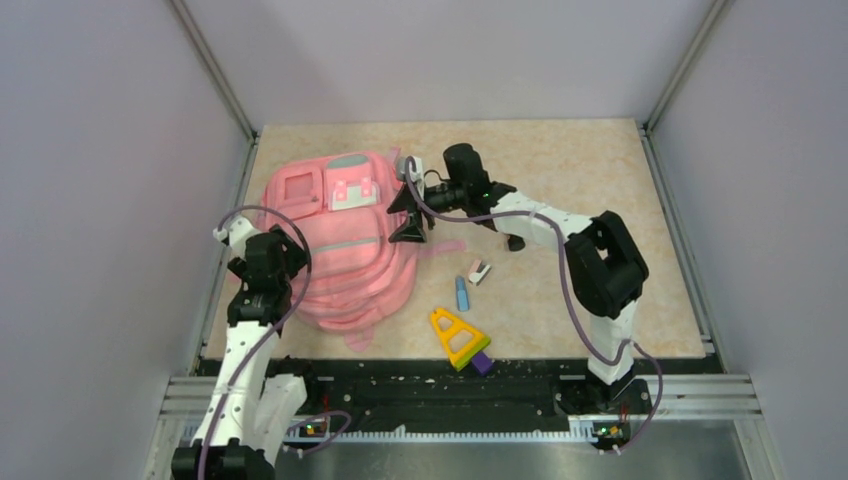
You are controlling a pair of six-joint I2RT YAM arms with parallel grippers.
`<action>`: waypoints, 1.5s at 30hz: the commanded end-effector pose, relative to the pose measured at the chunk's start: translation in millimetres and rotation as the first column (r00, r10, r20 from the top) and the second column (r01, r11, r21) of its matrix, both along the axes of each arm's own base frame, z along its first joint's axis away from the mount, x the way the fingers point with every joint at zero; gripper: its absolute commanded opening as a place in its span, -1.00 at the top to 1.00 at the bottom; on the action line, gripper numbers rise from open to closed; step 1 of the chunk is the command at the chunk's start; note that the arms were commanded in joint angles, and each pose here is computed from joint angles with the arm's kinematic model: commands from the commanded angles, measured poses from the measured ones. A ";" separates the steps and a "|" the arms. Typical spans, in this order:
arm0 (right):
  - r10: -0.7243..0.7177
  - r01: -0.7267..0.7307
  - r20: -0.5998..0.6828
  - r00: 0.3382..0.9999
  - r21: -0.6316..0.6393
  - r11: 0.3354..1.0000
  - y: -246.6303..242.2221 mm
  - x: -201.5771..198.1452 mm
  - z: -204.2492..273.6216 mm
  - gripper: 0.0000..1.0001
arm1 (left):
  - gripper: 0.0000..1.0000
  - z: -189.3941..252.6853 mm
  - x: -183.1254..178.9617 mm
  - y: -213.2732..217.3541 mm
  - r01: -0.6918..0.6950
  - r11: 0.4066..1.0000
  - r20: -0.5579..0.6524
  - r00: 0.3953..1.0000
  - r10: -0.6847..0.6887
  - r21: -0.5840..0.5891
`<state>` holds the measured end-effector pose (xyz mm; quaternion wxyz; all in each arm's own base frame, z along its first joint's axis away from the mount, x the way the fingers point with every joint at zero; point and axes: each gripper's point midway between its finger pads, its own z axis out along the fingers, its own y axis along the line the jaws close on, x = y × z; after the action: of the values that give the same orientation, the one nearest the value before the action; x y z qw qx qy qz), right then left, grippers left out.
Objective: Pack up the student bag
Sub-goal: Unzip the student bag at the center of the board.
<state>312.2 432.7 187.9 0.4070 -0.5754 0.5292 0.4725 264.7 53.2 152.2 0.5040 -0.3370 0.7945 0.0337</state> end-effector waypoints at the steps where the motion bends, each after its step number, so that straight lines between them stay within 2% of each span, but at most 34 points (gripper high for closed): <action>1: 0.068 -0.080 0.108 0.992 0.112 0.990 8.0 -3.9 52.5 -0.45 | -0.58 -4.8 5.7 -0.6 -0.010 0.999 0.017 1.000 0.010 -0.037; 5: 0.096 -0.097 0.025 0.995 0.075 0.992 15.6 0.6 29.5 -0.45 | -0.46 -10.0 10.6 -5.5 0.010 0.998 0.019 1.000 -0.009 -0.067; 8: 0.107 -0.106 -0.022 0.994 0.052 0.993 21.0 3.0 13.3 -0.45 | -0.29 -10.9 12.2 -7.7 0.023 0.997 0.022 1.000 -0.021 -0.076; 11: 0.106 -0.105 -0.046 0.993 0.023 0.994 25.1 4.9 -1.4 -0.45 | -0.04 -12.0 11.3 -7.7 0.023 0.997 0.027 0.999 -0.021 -0.079; 16: 0.102 -0.104 -0.084 0.991 -0.011 0.995 29.4 5.1 -22.7 -0.44 | 0.25 -12.2 8.9 -7.0 0.018 0.997 0.033 0.999 -0.015 -0.080; 27: 0.190 -0.201 -0.152 0.970 -0.055 0.978 36.3 -34.6 -39.8 -0.42 | 0.97 -12.3 5.0 -6.7 0.010 0.996 0.041 0.999 -0.006 -0.086; 35: 0.140 -0.160 -0.212 0.967 -0.081 0.984 -3.0 -75.2 -25.4 -0.29 | 1.00 -13.5 3.6 -5.6 0.004 0.997 0.040 0.999 -0.001 -0.082; 41: 0.191 -0.215 -0.265 0.945 -0.067 0.974 -40.0 -145.7 -9.3 -0.17 | 1.00 -10.6 6.1 -6.5 0.009 0.996 0.057 0.998 -0.004 -0.087; 43: 0.151 -0.169 -0.260 0.954 -0.047 0.985 -43.5 -147.4 -3.8 -0.16 | 1.00 -9.6 6.6 -7.0 0.011 0.996 0.061 0.998 -0.006 -0.090; 45: 0.057 -0.067 -0.210 0.976 -0.043 0.997 -42.1 -133.0 -3.0 -0.16 | 1.00 -9.2 6.8 -8.4 0.017 0.995 0.065 0.998 -0.011 -0.095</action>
<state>171.8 386.8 158.0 0.2512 -0.5652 0.5695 0.5414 268.1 46.1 140.4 0.5028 -0.3517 0.7896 -0.0070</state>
